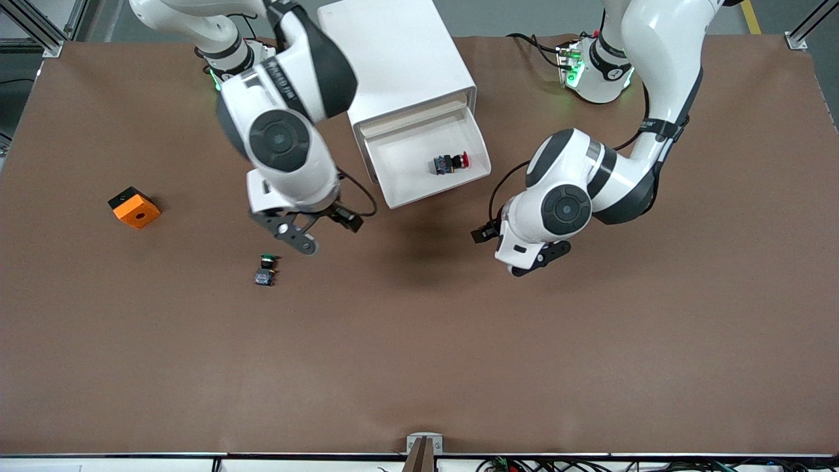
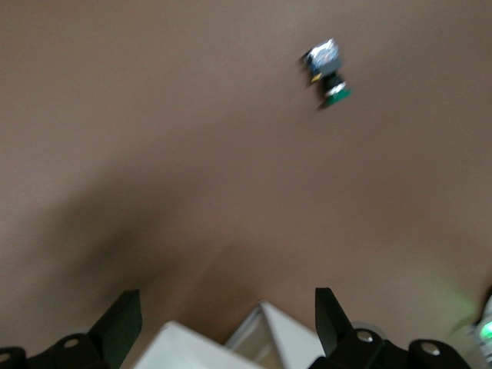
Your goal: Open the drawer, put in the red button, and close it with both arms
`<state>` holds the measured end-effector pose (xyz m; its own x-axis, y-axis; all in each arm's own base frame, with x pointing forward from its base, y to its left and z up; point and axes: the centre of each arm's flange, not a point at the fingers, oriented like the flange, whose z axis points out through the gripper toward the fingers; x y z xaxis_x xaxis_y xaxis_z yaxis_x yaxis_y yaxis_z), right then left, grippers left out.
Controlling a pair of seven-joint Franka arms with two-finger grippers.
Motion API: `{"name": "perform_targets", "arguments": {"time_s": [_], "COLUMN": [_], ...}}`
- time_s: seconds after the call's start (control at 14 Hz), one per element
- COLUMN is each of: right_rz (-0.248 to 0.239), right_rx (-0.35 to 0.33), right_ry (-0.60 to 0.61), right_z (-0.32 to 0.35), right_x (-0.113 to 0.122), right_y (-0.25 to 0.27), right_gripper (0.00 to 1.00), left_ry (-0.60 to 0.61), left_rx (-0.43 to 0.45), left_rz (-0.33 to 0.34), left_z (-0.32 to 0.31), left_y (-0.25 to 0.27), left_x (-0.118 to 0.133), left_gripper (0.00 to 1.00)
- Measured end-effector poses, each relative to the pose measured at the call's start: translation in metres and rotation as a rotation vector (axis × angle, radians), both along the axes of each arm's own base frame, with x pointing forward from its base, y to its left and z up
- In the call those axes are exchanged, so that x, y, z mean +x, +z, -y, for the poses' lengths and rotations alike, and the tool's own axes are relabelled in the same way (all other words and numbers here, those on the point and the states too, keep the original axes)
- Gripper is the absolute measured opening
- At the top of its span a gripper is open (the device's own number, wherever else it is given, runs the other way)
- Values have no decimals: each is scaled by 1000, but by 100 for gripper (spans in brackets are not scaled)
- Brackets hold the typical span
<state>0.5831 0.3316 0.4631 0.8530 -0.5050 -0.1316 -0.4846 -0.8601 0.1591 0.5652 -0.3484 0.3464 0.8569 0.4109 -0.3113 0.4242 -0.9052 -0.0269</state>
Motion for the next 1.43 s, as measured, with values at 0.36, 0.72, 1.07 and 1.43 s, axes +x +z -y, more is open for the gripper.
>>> {"name": "perform_targets", "arguments": {"time_s": [0.36, 0.72, 1.07, 1.43], "right_rz": [-50, -27, -34, 18], "right_rx": [39, 68, 91, 89], "right_ry": [165, 283, 356, 324], "right_z": [132, 223, 289, 332], "right_x": [49, 57, 62, 67], "right_y": [14, 58, 64, 83], "right_gripper": [100, 100, 100, 100], "left_ry": [13, 0, 44, 49], "left_rx": [22, 67, 47, 34], "left_rz": [78, 104, 110, 115], "left_z": [37, 80, 102, 109], "left_y": [10, -15, -14, -32], "left_x": [-18, -61, -79, -96], "left_gripper": [100, 100, 100, 100]}}
